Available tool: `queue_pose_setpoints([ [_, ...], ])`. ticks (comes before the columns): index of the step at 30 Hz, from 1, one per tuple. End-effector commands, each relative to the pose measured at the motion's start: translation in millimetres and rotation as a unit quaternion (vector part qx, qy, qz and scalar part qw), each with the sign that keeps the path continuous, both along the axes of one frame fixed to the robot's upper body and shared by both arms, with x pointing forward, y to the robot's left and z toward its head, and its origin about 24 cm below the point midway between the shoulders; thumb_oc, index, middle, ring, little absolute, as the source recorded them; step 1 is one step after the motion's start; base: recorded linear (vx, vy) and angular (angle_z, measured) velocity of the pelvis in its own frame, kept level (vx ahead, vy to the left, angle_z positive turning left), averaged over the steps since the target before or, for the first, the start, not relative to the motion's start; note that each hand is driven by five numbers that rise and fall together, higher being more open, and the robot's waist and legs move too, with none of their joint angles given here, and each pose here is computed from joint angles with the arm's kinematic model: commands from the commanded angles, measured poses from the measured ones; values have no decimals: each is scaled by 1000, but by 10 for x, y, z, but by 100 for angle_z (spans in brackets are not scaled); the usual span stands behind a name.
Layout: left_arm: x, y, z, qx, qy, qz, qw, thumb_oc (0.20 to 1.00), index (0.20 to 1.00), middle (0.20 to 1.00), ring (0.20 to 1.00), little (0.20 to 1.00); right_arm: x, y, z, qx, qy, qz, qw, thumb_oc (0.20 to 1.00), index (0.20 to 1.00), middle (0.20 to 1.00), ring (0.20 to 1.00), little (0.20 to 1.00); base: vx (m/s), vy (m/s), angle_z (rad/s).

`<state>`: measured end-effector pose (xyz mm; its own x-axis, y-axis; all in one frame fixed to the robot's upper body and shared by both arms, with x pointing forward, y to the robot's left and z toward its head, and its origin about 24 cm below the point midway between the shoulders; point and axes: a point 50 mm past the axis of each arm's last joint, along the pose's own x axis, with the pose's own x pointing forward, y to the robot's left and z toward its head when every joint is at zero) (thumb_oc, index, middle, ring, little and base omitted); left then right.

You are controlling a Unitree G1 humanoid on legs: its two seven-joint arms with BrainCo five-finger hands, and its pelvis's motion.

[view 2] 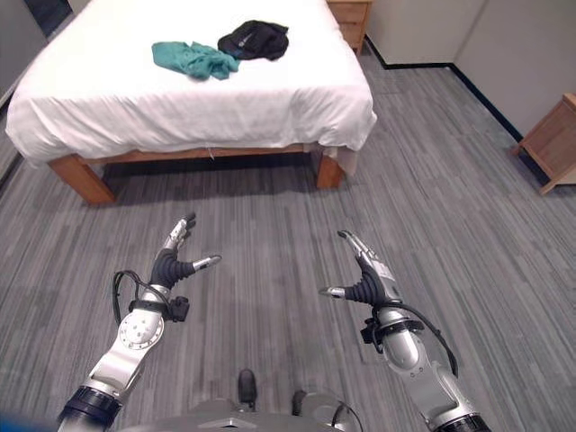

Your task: Pick up bed clothes into laundry basket.

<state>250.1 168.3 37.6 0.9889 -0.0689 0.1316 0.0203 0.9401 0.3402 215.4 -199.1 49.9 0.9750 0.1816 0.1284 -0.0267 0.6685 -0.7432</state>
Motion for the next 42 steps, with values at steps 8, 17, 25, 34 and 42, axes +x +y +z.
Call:
queue_pose_setpoints([
  [8,153,-151,212,-14,-43,-46,998,1000,1000,1000,1000,1000,50,-77,181,6,-47,-5,999,1000,1000,1000,1000,1000,403,-185,46],
  [17,131,-344,194,-73,-20,-90,993,1000,1000,1000,1000,1000,190,-158,375,-2,-77,-6,997,1000,1000,1000,1000,1000,283,-157,-5],
  [25,53,-349,93,-86,3,-94,992,1000,1000,1000,1000,1000,242,-177,409,-2,-89,-21,996,1000,1000,1000,1000,1000,469,199,-2],
  [34,-15,-106,-34,-23,29,-66,997,1000,1000,1000,1000,1000,184,-39,300,1,-78,-24,997,1000,1000,1000,1000,1000,501,283,-72],
  [42,19,7,-65,-21,35,-39,998,1000,1000,1000,1000,1000,216,132,335,19,-90,1,996,1000,1000,1000,1000,1000,392,72,68],
])
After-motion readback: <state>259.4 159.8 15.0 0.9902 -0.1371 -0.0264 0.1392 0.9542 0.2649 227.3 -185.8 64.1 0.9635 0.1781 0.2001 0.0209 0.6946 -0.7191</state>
